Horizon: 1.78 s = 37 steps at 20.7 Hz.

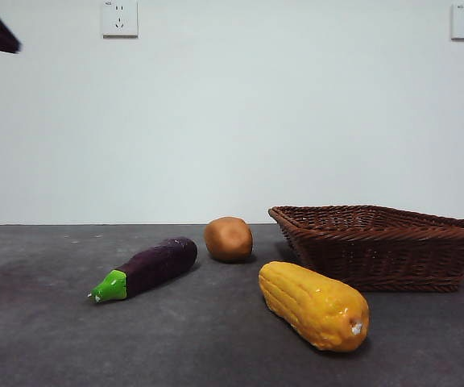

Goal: Help me put the vegetables on the table into the basket

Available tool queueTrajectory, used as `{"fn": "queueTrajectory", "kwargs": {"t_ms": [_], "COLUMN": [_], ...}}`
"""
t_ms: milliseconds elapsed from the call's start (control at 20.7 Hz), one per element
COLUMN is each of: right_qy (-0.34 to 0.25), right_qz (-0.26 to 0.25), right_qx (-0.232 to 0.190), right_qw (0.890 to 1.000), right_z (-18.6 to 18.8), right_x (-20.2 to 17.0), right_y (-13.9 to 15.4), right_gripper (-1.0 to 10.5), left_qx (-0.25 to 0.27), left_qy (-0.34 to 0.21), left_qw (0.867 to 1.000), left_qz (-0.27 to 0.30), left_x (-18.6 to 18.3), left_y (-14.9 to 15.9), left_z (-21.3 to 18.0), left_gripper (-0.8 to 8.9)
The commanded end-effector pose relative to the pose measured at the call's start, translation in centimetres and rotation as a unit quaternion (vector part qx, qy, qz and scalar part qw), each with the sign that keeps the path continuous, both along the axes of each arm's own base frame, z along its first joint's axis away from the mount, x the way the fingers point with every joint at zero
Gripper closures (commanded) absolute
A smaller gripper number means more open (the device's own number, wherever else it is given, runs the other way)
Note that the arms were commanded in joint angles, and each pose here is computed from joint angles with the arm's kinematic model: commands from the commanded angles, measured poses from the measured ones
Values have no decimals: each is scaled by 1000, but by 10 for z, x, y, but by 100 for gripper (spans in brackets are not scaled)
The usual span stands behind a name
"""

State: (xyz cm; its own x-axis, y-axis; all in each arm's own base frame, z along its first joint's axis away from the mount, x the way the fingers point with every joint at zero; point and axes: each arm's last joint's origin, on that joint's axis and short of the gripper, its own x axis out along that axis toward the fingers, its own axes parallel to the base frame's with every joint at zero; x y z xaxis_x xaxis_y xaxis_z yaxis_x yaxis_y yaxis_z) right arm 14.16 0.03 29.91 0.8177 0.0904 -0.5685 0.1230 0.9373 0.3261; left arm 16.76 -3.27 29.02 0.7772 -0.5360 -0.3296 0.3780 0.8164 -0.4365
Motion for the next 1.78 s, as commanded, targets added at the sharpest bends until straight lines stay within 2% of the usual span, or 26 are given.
{"fn": "queueTrajectory", "kwargs": {"t_ms": [48,193,386,434,530,578,627,819,1012,1205,1687,1783], "right_qy": [19,73,171,194,233,244,252,270,302,322,351,358], "right_qz": [35,101,125,131,130,130,132,150,167,172,186,186], "right_qx": [14,36,36,32,36,38,38,26,19,19,18,20], "right_qw": [999,992,977,972,963,960,958,951,938,931,918,915], "right_z": [3,4,1,0,-2,-3,-5,-14,-32,-54,-96,-104], "right_x": [9,29,68,79,102,114,126,170,204,233,270,272], "right_y": [2,5,5,5,4,4,4,3,3,4,9,9], "right_gripper": [947,946,922,830,537,440,401,402,410,410,426,539], "left_qx": [-25,-48,-52,-52,-49,-46,-43,-26,-4,9,11,11], "left_qy": [26,77,110,113,116,117,120,146,179,184,184,184], "left_qw": [998,990,984,983,982,982,982,977,970,967,967,967], "left_qz": [-59,-113,-132,-133,-138,-140,-142,-150,-165,-175,-177,-177], "left_x": [11,23,32,33,34,34,34,32,28,26,26,26], "left_y": [-4,-9,-13,-14,-16,-16,-16,-16,-15,-15,-15,-15], "left_z": [2,3,3,2,0,-1,-2,-9,-19,-21,-22,-22], "left_gripper": [817,817,817,817,817,817,817,817,817,818,817,818]}}
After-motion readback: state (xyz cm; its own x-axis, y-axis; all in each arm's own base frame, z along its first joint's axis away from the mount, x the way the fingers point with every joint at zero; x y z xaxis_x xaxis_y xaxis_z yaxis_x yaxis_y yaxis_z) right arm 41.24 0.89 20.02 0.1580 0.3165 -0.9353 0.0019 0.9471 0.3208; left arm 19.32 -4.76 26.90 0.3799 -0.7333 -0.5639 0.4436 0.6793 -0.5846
